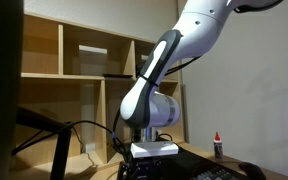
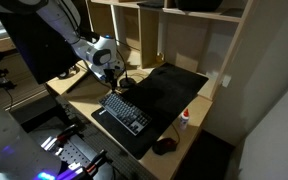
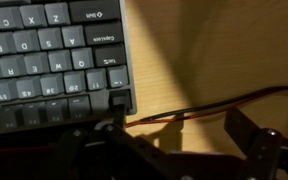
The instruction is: Press the escape key on the keyboard
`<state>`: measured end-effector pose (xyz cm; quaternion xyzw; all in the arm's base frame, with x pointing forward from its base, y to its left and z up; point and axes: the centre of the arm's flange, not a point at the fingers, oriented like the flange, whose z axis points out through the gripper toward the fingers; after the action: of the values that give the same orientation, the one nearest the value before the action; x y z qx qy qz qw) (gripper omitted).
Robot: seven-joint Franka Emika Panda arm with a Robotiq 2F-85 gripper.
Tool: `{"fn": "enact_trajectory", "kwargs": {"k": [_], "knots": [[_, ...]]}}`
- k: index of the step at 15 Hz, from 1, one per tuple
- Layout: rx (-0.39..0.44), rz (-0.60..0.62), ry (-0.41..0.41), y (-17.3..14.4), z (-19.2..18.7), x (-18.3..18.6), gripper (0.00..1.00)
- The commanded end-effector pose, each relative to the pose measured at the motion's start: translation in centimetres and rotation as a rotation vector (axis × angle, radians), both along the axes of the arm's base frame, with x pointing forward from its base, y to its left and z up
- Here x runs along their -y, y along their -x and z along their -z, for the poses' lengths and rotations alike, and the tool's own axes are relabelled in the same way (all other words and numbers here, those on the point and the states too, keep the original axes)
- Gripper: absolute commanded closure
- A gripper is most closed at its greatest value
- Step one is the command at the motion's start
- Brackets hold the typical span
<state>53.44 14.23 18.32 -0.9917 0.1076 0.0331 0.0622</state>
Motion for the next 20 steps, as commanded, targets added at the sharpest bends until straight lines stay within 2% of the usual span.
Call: {"fn": "enact_trajectory", "kwargs": {"k": [1, 4, 5, 7, 9, 12, 15, 16, 18, 19, 20], "knots": [[0.000, 0.000, 0.000, 0.0, 0.0, 0.0, 0.00], [-0.020, 0.005, -0.010, 0.1, 0.1, -0.1, 0.00], [-0.003, 0.007, -0.010, 5.9, -4.2, 2.0, 0.00], [0.015, 0.026, -0.003, 7.5, -4.9, 2.6, 0.00], [-0.002, 0.044, -0.005, 10.3, -7.0, 3.4, 0.00], [0.053, 0.064, -0.035, 13.4, -9.6, 4.4, 0.00], [0.150, 0.024, -0.027, 14.7, -11.8, 5.1, 0.00], [0.093, 0.054, -0.027, 12.4, -10.2, 4.1, 0.00], [0.125, 0.041, -0.029, 13.4, -11.5, 4.4, 0.00], [0.059, 0.065, -0.016, 13.8, -11.8, 4.4, 0.00], [0.034, 0.059, -0.029, 13.9, -11.7, 4.3, 0.00]]}}
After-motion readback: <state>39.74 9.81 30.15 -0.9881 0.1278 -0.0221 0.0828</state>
